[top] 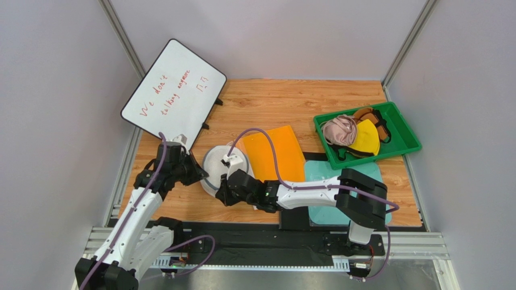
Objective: Unzip the laundry bag and remove the bra
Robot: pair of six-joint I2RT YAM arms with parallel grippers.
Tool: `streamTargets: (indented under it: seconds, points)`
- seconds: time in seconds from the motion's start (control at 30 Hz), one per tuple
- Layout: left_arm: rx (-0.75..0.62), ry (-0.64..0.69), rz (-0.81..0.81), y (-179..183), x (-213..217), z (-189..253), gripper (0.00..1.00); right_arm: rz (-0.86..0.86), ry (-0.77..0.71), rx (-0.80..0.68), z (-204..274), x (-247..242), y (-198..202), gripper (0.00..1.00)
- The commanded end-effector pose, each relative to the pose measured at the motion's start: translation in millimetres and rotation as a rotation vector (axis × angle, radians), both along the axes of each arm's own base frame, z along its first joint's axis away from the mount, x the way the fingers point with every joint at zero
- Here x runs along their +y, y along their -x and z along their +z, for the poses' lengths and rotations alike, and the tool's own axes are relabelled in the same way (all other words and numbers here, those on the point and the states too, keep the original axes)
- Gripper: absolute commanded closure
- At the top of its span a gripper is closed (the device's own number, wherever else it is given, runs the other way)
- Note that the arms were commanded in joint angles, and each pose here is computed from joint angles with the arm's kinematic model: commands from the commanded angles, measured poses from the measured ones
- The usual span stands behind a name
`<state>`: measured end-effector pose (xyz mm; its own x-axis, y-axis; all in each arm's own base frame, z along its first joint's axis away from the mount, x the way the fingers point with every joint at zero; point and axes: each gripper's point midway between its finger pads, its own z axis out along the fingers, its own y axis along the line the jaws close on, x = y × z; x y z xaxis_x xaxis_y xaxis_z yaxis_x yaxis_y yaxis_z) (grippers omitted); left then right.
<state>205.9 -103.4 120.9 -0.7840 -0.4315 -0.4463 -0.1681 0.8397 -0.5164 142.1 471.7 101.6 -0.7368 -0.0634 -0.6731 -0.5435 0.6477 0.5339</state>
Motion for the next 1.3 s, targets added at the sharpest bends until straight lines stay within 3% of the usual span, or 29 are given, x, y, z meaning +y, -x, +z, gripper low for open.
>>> streamTargets:
  seconds: [0.0, 0.57, 0.77, 0.83, 0.87, 0.97, 1.27]
  points:
    - [-0.089, -0.024, -0.02, -19, 0, 21, 1.0, -0.024, -0.026, -0.015, 11, -10, -1, 1.0]
    - [-0.085, -0.09, -0.063, -27, 6, 24, 1.0, -0.113, 0.05, -0.07, 5, -60, -20, 1.0]
    - [-0.086, -0.113, -0.096, -40, 4, 28, 0.98, -0.091, 0.028, -0.098, 23, -52, -19, 1.0]
    - [-0.088, -0.105, -0.119, -43, 0, 34, 0.76, -0.083, 0.012, -0.096, 27, -45, -20, 1.0]
    - [-0.082, -0.103, -0.121, -42, 0, 34, 0.44, -0.076, -0.001, -0.09, 29, -42, -18, 1.0]
    - [-0.072, -0.112, -0.115, -37, 3, 34, 0.24, -0.056, -0.05, -0.074, 37, -28, -16, 1.0]
    - [-0.018, -0.11, -0.071, 0, 13, 12, 0.22, 0.019, -0.107, -0.053, 50, 10, -13, 1.0]
